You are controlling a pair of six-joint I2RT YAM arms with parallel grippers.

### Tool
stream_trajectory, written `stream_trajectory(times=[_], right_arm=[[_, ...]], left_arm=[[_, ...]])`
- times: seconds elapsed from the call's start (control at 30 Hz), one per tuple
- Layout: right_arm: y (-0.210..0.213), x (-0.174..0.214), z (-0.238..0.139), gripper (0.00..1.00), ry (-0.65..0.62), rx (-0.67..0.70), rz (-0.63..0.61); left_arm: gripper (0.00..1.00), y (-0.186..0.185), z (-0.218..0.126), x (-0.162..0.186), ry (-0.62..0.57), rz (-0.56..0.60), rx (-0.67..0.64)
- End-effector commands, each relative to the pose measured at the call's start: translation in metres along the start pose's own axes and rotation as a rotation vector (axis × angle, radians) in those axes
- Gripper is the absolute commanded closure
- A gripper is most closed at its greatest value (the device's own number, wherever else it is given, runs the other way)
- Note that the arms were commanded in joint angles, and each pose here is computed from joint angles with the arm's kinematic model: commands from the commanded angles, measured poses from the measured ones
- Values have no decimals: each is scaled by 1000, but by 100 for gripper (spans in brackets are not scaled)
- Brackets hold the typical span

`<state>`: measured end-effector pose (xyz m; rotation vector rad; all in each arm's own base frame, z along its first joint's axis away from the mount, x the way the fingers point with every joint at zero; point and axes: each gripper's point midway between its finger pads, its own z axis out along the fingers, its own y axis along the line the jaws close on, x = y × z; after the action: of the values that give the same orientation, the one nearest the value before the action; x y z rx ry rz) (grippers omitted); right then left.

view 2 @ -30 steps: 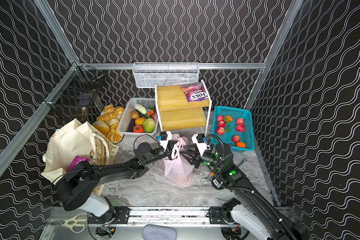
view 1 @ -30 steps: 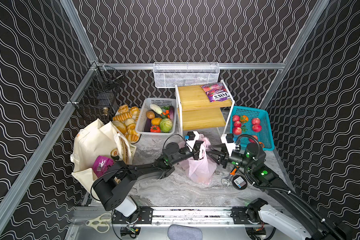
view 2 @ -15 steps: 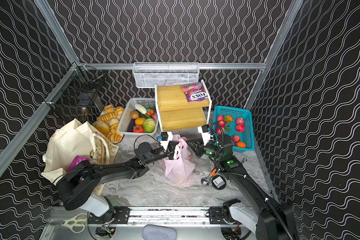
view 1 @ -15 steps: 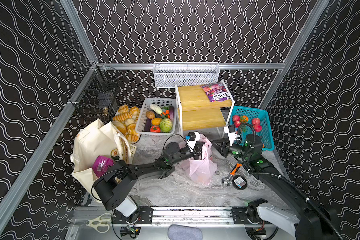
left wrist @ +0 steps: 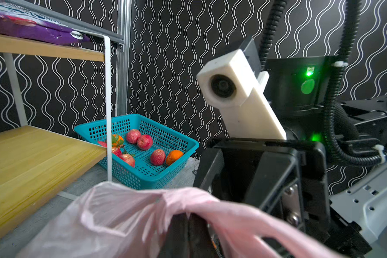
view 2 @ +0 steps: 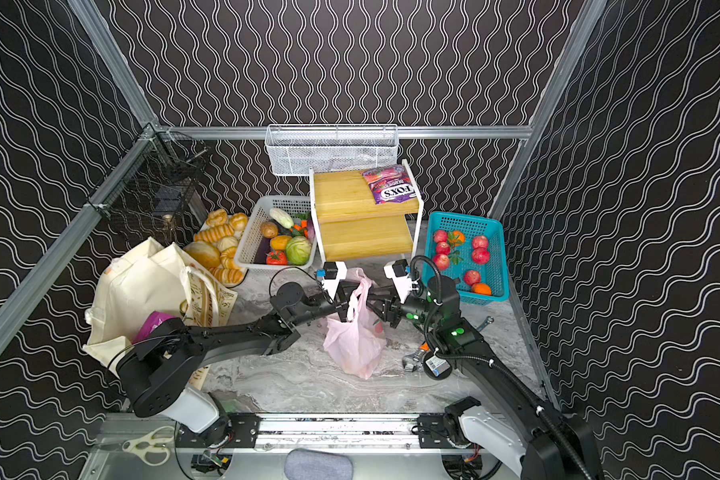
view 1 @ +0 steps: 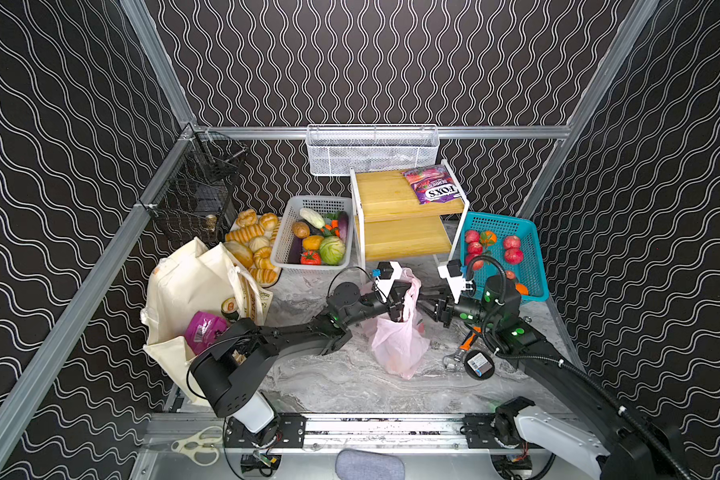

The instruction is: Place the mixed food into the grocery bags and tie them

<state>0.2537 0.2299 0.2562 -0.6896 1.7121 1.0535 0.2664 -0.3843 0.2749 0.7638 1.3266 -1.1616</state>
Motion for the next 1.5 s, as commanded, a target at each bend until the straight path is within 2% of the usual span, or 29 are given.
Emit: stream_trajectory(times=[0.0,0.1,0.17,0.27,0.43,0.6,0.73,0.83,1.17,1.23,1.47], right_arm=[[-17,-15,-7,62,-77,148,-167],[-27,-17,-12,59,-70,233,-237],[-22,-19,-11,54,-73,243,-283],[-13,-21,-12,48,-95,217,-398],[-2,-19,-5,46,-56,138,-539],[1,-17,-1,54,-10,98,-580],[8,-14,2,56,1,51,-582],[4,-10,4,63,31,58,-566],[4,-15,1,77,19,76,-564],[4,-14,2,76,29,69,-548],[6,-14,0,58,25,69,-546]], left_arm=[[96,-4,0,-6,-18,-4,19],[96,-5,0,-5,-14,-6,26],[95,-6,0,-3,-7,-6,31],[94,-8,0,-1,5,-3,46],[91,-15,3,4,38,0,94],[87,-20,2,9,69,24,122],[85,-20,1,12,88,53,125],[85,-21,2,10,85,63,129],[84,-21,3,16,129,84,138],[84,-21,3,17,137,90,139],[84,-21,1,17,150,114,131]])
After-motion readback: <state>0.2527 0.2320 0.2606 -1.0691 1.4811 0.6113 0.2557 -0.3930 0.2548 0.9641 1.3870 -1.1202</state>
